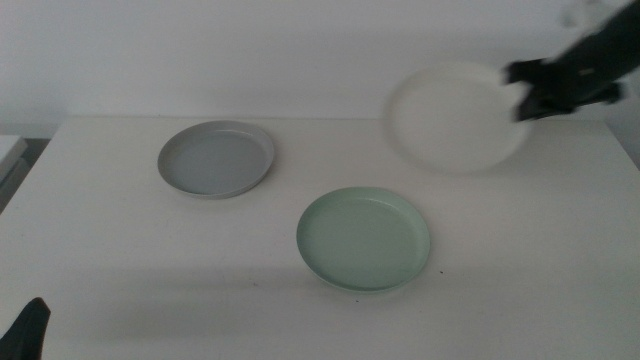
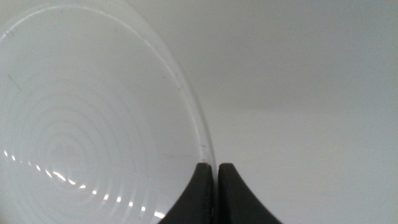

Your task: Stack the three bowls on top of each other.

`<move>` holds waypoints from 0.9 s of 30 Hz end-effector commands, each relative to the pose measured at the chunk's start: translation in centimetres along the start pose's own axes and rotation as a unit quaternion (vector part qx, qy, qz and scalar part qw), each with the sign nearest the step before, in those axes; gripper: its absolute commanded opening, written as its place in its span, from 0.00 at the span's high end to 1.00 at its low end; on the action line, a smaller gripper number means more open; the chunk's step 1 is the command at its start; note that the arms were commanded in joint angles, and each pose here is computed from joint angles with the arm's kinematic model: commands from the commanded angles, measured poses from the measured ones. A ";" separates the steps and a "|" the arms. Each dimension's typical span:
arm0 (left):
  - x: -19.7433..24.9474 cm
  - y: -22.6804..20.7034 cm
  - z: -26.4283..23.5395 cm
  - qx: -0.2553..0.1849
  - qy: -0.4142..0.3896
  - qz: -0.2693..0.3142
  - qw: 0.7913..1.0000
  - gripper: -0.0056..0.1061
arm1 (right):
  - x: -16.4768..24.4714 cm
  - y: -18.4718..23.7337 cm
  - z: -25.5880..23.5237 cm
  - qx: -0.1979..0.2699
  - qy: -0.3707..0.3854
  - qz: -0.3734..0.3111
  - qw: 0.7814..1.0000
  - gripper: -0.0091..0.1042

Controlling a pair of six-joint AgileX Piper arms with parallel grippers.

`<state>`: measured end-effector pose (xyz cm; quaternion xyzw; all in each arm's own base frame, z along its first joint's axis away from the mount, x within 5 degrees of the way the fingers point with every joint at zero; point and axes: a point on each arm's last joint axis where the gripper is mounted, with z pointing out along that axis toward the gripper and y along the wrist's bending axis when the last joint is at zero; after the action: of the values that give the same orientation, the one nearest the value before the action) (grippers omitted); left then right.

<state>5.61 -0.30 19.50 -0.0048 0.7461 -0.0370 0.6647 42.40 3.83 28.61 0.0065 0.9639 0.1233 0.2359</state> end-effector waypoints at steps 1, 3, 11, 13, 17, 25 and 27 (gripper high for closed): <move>-0.2 0.0 0.0 0.000 -0.010 -0.004 1.000 0.11 | 1.0 2.9 0.6 -0.014 0.009 -0.034 0.999 0.94; -0.2 0.0 0.0 0.000 -0.010 -0.004 1.000 0.11 | 2.2 5.0 1.6 -0.025 0.028 -0.055 0.998 0.94; -0.2 0.0 0.0 0.000 -0.010 -0.004 1.000 0.11 | 6.3 8.4 4.8 -0.039 0.067 -0.090 0.993 0.94; -0.2 0.0 0.0 0.000 -0.010 -0.004 1.000 0.11 | 6.7 9.0 5.2 -0.042 0.063 -0.094 0.993 0.94; -0.2 0.0 0.0 0.000 -0.010 -0.004 1.000 0.11 | 7.8 9.2 6.0 -0.042 0.070 -0.092 0.992 0.94; -0.2 0.0 0.0 0.000 -0.010 -0.004 1.000 0.11 | 8.3 9.2 7.5 -0.046 0.061 -0.078 0.994 0.94; -0.2 0.0 0.0 0.000 -0.010 -0.004 1.000 0.11 | 8.5 9.3 8.2 -0.045 0.068 -0.080 0.994 0.94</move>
<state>5.61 -0.30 19.50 -0.0048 0.7461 -0.0370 0.6647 38.07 14.93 20.37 -0.0903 0.9692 0.1445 0.1779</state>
